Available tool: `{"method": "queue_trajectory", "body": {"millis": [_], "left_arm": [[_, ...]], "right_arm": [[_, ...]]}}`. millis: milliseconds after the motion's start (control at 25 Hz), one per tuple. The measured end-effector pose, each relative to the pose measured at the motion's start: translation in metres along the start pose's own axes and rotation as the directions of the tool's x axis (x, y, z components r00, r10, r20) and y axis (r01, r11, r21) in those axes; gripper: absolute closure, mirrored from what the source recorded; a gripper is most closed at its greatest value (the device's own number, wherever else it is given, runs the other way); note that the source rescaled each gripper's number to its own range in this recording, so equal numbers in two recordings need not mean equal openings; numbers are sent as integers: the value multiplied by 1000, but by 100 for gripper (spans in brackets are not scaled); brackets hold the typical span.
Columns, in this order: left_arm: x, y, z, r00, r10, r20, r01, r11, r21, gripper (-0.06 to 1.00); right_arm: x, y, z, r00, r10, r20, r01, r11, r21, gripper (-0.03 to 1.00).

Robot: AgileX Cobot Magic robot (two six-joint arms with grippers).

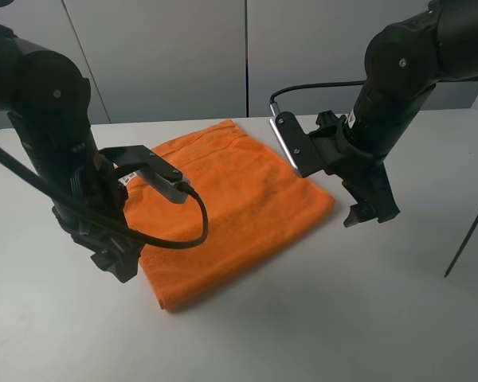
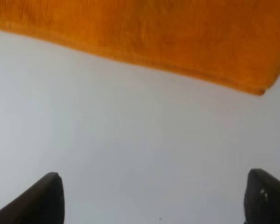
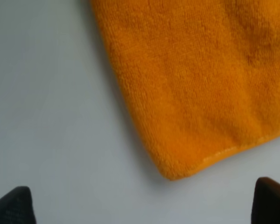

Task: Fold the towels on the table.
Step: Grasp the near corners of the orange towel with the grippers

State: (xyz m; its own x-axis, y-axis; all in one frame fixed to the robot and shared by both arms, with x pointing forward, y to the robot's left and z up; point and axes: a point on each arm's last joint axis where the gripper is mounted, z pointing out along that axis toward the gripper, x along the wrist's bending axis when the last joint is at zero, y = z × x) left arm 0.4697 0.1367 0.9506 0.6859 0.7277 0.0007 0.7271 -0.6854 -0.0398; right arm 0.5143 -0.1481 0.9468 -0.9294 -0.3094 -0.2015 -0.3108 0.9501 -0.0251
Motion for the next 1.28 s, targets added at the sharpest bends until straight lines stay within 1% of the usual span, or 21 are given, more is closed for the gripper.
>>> {"method": "queue_trajectory", "body": {"millis": [120, 200, 360, 480, 680, 840, 920, 1040, 1280], "left_arm": [[-14, 5, 0, 999, 51, -7, -51, 998, -38, -6], [-21, 8, 0, 998, 65, -12, -66, 996, -59, -6], [-31, 10, 0, 998, 61, -14, -62, 995, -79, -6], [-35, 11, 7, 998, 54, -11, -54, 997, -58, -6], [-41, 3, 41, 999, 29, 18, -29, 1000, 9, -6], [-47, -4, 53, 999, 25, 28, -25, 1000, 2, -6], [-51, -3, 54, 999, 41, 26, -41, 999, -22, -6], [-57, -1, 55, 998, 61, 15, -60, 997, -56, -6], [-53, 1, 55, 999, 22, -46, -25, 997, -72, -6]], "right_arm": [[-1, 0, 9, 1000, -10, -9, 10, 1000, -3, -3], [-2, -1, 13, 1000, -8, -15, 8, 1000, -2, -3], [-4, 0, 19, 1000, -11, -23, 11, 1000, -1, -3], [-5, -4, 22, 1000, -5, -27, 5, 1000, 1, -3], [-5, -6, 22, 1000, -2, -30, 2, 1000, -1, -3], [-5, -2, 22, 999, -8, -40, 6, 999, -48, -3], [-5, -1, 24, 999, -11, -48, 8, 998, -58, -3], [-4, -1, 32, 997, -20, -70, 16, 998, -55, -3], [-9, 0, 34, 998, -23, -54, 20, 998, -57, -3]]}}
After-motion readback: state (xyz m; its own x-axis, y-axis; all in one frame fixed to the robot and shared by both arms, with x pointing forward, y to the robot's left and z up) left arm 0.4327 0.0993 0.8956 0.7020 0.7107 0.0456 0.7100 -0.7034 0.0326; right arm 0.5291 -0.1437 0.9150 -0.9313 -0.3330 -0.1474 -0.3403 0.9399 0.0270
